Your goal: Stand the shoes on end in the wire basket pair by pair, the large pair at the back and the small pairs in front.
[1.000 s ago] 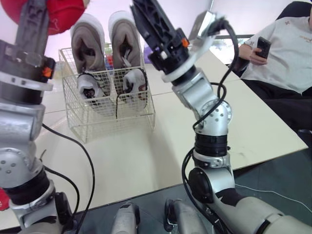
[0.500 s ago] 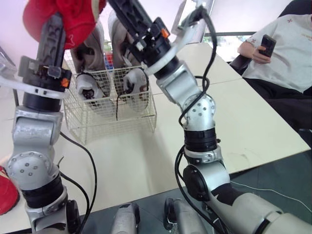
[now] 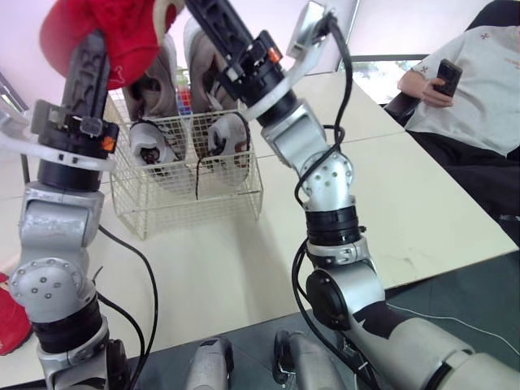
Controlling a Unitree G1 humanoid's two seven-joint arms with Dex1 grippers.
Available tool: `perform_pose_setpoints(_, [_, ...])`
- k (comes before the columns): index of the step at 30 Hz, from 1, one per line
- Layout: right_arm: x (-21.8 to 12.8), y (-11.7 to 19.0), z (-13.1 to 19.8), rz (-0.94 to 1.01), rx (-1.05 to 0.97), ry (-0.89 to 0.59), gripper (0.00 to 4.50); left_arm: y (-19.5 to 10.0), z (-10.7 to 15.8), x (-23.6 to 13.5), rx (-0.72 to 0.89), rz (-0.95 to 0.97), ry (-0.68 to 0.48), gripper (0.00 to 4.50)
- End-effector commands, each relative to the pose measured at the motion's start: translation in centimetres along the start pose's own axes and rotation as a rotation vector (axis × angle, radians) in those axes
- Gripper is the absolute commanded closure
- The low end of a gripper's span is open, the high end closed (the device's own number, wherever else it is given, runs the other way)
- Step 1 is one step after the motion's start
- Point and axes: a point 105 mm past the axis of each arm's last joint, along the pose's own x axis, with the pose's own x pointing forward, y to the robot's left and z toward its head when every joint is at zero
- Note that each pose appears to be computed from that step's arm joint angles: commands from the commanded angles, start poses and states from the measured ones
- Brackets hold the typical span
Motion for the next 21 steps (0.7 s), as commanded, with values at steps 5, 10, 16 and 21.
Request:
perform_pose_setpoints(5, [1.2, 1.9, 0.8, 0.083, -0.037, -0.016, 0.12, -1.9, -0.5, 0.1, 0.009, -0.083, 0.041, 4.24])
perform_pose_setpoints(10, [1.3, 2.5, 0.8, 0.113, -0.016, -0.015, 0.34, -1.2, -1.1, -0.1, 0.004, -0.062, 0.054, 4.24])
perform_pose_setpoints(16, [1.2, 3.4, 0.6, 0.157, 0.001, 0.001, 2.92, -0.7, -1.4, -0.2, 0.009, -0.043, 0.065, 4.24])
perform_pose_setpoints(21, [1.1, 3.7, 1.9, 0.17, -0.053, 0.0, 4.0, 1.0, -2.9, -0.8, 0.102, 0.047, 0.178, 3.21])
